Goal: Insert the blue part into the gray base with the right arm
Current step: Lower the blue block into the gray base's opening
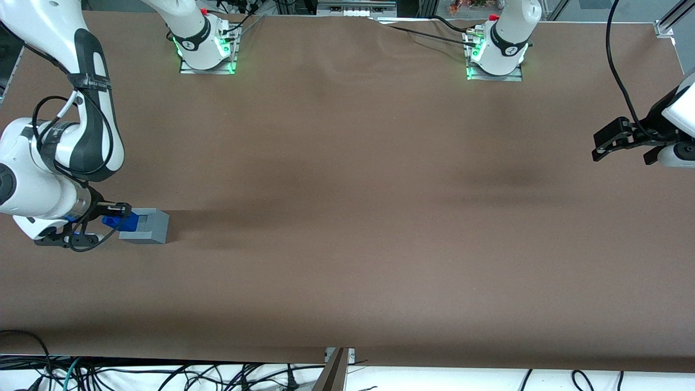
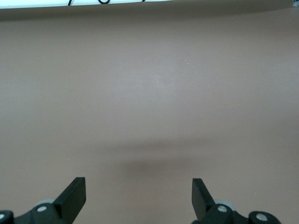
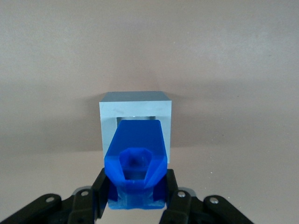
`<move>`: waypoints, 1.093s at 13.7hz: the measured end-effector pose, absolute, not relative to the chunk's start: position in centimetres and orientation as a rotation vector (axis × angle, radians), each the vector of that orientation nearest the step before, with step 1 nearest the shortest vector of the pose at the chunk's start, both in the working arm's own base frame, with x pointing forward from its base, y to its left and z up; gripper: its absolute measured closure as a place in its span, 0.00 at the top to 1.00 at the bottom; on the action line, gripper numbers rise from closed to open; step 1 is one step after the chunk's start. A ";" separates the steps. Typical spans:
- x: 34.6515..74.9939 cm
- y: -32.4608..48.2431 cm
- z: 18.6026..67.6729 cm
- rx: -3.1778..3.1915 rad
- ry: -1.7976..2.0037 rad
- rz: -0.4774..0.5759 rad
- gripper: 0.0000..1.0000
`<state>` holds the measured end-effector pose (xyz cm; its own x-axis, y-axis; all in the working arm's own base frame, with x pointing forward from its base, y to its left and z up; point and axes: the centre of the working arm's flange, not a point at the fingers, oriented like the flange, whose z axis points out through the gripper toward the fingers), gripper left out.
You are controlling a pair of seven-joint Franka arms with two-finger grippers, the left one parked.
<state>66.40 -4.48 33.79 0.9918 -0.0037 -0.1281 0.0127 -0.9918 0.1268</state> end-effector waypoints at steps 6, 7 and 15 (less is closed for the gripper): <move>66.3 -5.2 31.5 3.016 0.058 -0.250 0.50; 66.2 -5.4 31.5 3.019 0.060 -0.250 0.50; 66.3 -5.3 31.5 3.040 0.058 -0.248 0.50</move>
<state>66.26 -5.25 31.48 0.9861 0.0306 -0.1632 0.0453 -0.9952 0.0871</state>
